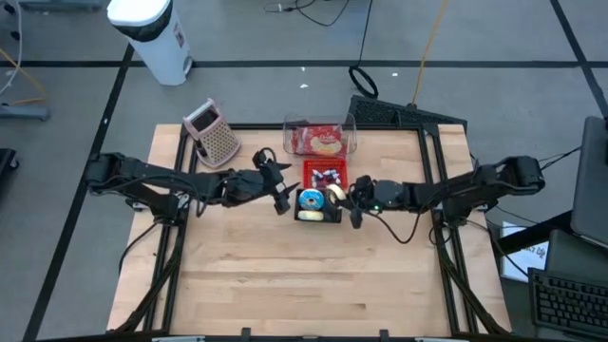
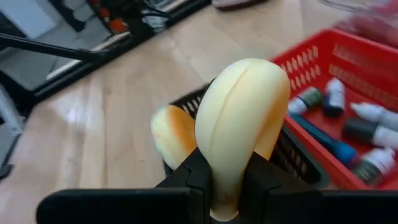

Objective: Pick & Place Food Item
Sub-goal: Put the black doughnut into the black bin

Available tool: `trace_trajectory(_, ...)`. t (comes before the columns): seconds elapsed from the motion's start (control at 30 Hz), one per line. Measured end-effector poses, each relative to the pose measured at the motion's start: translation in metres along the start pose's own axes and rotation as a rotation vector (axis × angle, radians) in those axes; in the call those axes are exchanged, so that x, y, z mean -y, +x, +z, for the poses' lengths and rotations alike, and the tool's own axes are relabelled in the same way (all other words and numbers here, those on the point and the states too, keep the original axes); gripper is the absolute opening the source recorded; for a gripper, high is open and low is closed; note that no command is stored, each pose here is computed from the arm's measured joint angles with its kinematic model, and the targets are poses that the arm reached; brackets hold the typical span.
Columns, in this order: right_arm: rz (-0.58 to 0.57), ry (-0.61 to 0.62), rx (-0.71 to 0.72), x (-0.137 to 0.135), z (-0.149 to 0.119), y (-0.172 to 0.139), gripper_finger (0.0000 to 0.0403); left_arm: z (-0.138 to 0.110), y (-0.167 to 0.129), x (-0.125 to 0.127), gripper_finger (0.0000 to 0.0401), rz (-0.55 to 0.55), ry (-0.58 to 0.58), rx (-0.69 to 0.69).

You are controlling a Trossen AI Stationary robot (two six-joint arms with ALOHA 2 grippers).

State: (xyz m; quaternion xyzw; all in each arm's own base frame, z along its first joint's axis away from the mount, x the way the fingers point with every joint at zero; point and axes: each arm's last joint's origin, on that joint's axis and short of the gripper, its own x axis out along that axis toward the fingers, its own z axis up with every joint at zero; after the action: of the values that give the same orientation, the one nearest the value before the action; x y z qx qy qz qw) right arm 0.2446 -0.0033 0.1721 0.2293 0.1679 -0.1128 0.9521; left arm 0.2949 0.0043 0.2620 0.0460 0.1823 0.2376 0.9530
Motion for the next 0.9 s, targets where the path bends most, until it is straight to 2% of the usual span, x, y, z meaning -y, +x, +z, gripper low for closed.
trace_trajectory(0.13,-0.038,0.012,-0.01,-0.002,-0.013,-0.003,0.0035,0.0,0.002,-0.001,0.0274,0.006,-0.024,0.002)
trace_trajectory(0.4,0.021,0.013,0.019,-0.011,-0.022,0.005,0.0035,-0.001,0.004,-0.005,0.0273,0.02,-0.057,-0.001)
trace_trajectory(0.53,0.0,0.02,-0.012,-0.007,-0.031,0.013,0.0035,-0.001,0.004,-0.005,0.0274,0.021,-0.057,-0.002)
trace_trajectory(0.9,-0.005,-0.007,-0.024,-0.005,-0.037,0.019,0.0039,-0.001,0.004,-0.005,0.0273,0.021,-0.055,-0.004)
